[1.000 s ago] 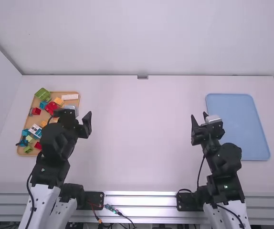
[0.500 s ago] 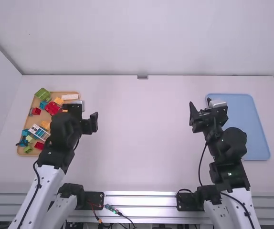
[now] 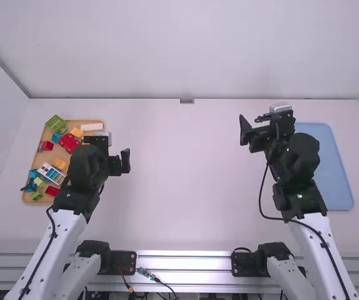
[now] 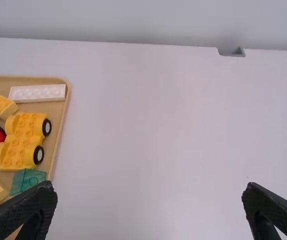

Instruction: Assemble lego blocks to make yellow taxi

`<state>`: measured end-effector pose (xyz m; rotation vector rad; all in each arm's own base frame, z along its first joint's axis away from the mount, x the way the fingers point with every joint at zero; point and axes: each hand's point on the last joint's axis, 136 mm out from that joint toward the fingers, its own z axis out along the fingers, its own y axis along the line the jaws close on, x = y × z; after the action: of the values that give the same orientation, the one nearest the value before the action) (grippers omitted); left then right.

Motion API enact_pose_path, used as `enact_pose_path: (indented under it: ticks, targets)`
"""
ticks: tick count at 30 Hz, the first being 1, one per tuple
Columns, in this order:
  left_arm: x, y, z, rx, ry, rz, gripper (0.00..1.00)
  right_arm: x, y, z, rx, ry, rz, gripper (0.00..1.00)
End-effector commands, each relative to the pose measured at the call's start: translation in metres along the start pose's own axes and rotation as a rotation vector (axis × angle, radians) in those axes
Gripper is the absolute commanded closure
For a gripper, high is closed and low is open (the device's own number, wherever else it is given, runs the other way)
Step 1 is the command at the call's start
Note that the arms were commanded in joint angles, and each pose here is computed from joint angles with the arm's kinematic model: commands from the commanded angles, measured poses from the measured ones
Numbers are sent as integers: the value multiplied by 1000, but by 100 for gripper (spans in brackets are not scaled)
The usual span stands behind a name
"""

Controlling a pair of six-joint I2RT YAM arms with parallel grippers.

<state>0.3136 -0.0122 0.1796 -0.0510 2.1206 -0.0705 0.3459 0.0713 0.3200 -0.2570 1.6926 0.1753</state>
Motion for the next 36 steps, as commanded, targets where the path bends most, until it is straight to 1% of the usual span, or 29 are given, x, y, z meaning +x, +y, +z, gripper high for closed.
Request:
enact_pose_path:
  ticks: [1, 3, 7, 13, 15, 18, 20, 24, 30, 36]
  targets:
    - [-1, 2, 1, -17, 3, 0, 1, 10, 0, 13, -8, 45, 15, 3]
    - [0, 2, 2, -17, 8, 0, 1, 21, 0, 19, -10, 79, 20, 1]
    - [2, 2, 6, -19, 20, 19, 1, 45, 2, 31, -26, 158, 60, 1]
    - [0, 2, 9, -18, 14, 8, 1, 66, 7, 43, -60, 259, 62, 1]
    - [0, 2, 10, -18, 13, 8, 1, 82, 7, 47, -62, 321, 70, 1]
    - [0, 2, 10, -20, 12, 8, 1, 93, 8, 51, -65, 355, 72, 1]
    - [-1, 10, 10, -64, 10, 8, 1, 103, 8, 54, -67, 384, 77, 1]
    - [-1, 17, 8, -103, 8, 9, 1, 115, 8, 59, -69, 418, 87, 1]
    - [-3, 8, 4, -54, -5, 13, 1, 127, 8, 68, -69, 443, 96, 1]
    - [0, 24, -2, -147, 4, 6, 1, 135, 7, 75, -67, 503, 121, 1]
